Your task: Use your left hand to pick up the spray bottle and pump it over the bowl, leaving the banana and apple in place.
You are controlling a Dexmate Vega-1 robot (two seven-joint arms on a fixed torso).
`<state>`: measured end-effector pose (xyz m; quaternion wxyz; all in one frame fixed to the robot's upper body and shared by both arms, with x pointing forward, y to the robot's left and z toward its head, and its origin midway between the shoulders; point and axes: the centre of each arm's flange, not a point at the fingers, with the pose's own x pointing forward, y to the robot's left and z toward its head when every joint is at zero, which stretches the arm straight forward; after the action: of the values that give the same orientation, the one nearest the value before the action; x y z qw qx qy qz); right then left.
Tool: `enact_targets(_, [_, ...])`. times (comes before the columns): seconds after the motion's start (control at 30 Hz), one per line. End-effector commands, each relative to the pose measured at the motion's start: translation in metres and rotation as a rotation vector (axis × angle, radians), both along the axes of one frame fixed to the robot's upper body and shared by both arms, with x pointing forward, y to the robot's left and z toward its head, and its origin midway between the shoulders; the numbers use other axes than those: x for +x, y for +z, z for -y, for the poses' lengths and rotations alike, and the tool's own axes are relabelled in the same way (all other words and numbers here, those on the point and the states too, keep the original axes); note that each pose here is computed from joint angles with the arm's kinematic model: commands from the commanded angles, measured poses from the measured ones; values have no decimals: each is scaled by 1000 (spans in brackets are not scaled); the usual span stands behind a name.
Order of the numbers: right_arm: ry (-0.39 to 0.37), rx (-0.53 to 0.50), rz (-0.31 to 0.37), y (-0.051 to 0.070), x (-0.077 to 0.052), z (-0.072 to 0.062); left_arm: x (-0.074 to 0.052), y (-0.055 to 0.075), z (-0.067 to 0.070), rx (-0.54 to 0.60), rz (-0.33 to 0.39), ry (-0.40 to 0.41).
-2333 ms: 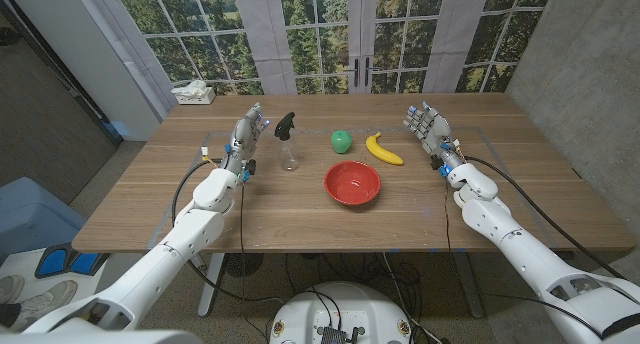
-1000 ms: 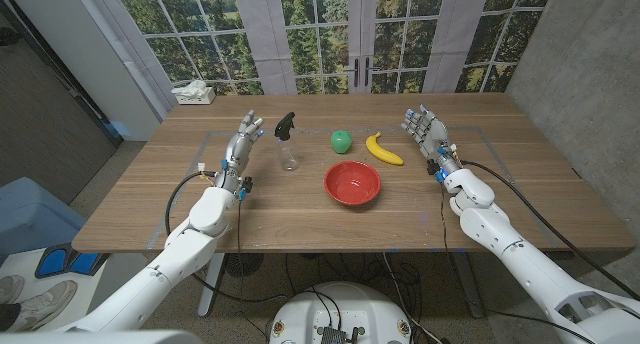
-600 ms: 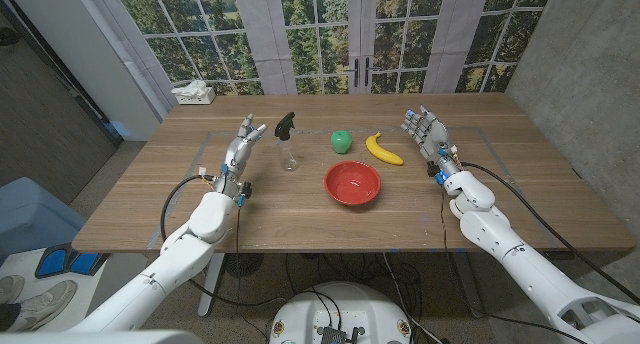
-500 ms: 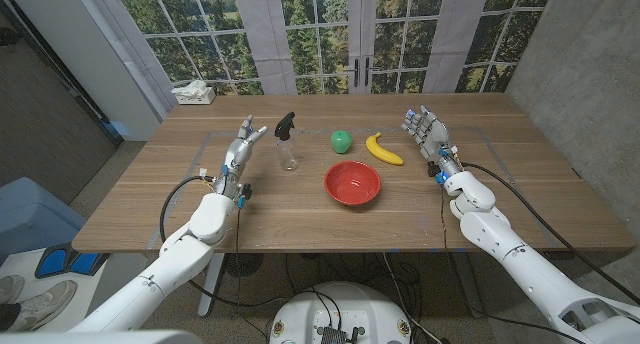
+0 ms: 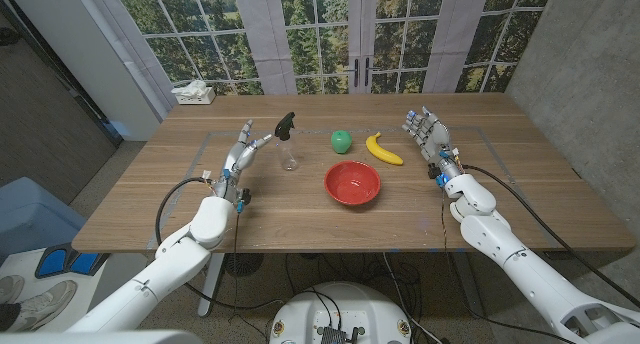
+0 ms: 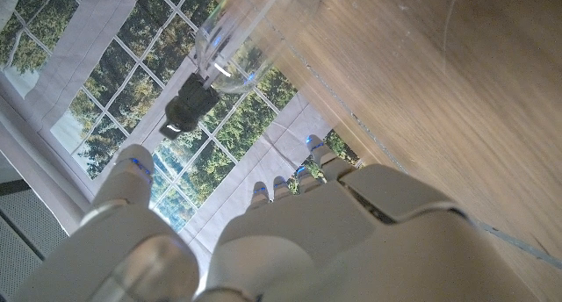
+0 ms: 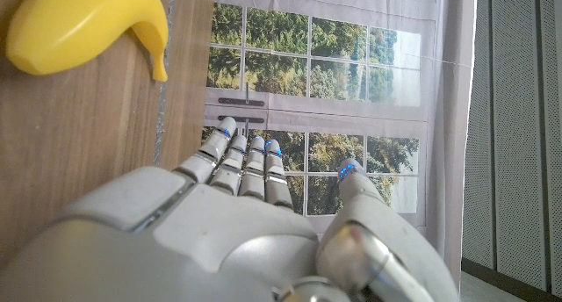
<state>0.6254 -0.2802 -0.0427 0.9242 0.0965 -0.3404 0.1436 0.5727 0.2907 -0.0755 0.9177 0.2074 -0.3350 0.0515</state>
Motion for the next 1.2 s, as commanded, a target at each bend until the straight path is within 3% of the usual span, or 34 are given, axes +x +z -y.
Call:
enact_targets(0.03, [5, 10, 4, -5, -1, -1, 2, -4, 2, 57, -25, 39])
enact_targets(0.77, [3, 20, -5, -14, -1, 2, 5, -19, 12, 139, -26, 119])
enact_targets(1.2, [1, 8, -6, -15, -4, 4, 20, -21, 18, 166, -18, 69])
